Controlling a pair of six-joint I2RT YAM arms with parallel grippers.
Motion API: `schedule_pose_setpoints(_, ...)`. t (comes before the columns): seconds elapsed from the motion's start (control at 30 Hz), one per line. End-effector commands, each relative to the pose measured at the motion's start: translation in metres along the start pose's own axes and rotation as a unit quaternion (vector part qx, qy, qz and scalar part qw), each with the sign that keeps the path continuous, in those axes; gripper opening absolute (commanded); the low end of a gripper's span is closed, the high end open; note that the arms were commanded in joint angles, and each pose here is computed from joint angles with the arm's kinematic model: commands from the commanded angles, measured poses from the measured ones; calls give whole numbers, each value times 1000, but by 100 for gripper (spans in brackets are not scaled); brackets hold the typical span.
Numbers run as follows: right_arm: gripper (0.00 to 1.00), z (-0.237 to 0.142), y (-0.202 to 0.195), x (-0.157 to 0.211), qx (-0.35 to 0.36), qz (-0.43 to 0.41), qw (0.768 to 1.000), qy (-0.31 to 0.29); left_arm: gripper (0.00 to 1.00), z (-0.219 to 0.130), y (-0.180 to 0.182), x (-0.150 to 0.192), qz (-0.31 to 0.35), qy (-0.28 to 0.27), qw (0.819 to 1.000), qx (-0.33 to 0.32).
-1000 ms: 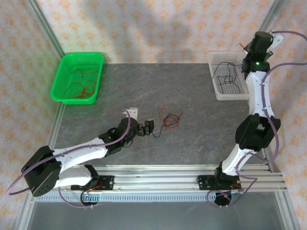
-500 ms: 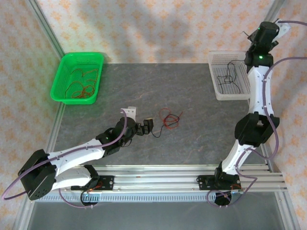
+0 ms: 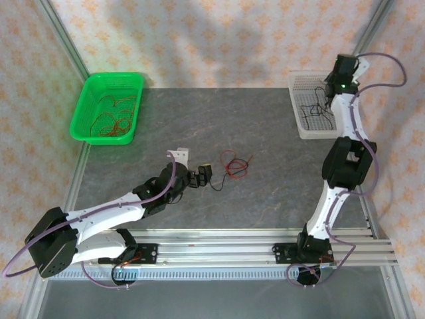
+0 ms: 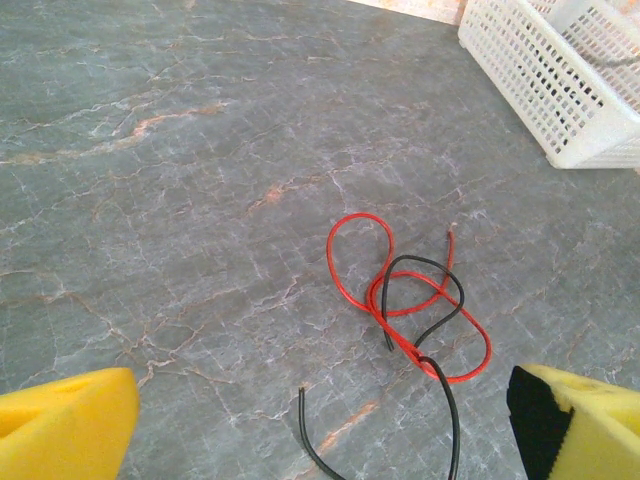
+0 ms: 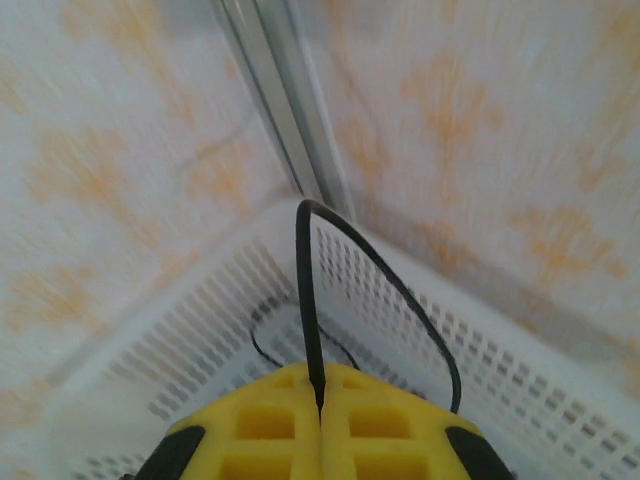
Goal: Untangle the cables
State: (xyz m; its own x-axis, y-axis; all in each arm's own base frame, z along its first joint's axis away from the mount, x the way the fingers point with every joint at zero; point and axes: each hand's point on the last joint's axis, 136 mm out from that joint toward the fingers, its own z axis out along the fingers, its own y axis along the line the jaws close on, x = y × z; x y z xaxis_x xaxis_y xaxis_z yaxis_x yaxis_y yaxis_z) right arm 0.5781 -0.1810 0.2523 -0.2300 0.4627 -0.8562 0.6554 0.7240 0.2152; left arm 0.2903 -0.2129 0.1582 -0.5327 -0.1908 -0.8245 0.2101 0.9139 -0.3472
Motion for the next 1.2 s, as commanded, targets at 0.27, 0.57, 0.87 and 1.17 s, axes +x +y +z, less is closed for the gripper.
schedule_pose_setpoints(0.27,11,43,-19,132,21,-52,982,183,95,-6,-12,-13,-10,-6,1000,14)
schedule_pose_setpoints(0.57,52,23,-22,117,30,-71,980,181,93,-2,-17,-11,-17,4,1000,18)
schedule_pose_setpoints(0.87,87,-24,-21,61,30,-59,989,134,91,3,-19,-7,-20,25,999,13)
schedule_pose_setpoints(1.17,85,-102,-19,35,-20,-39,995,94,76,21,-34,-3,-1,68,998,12)
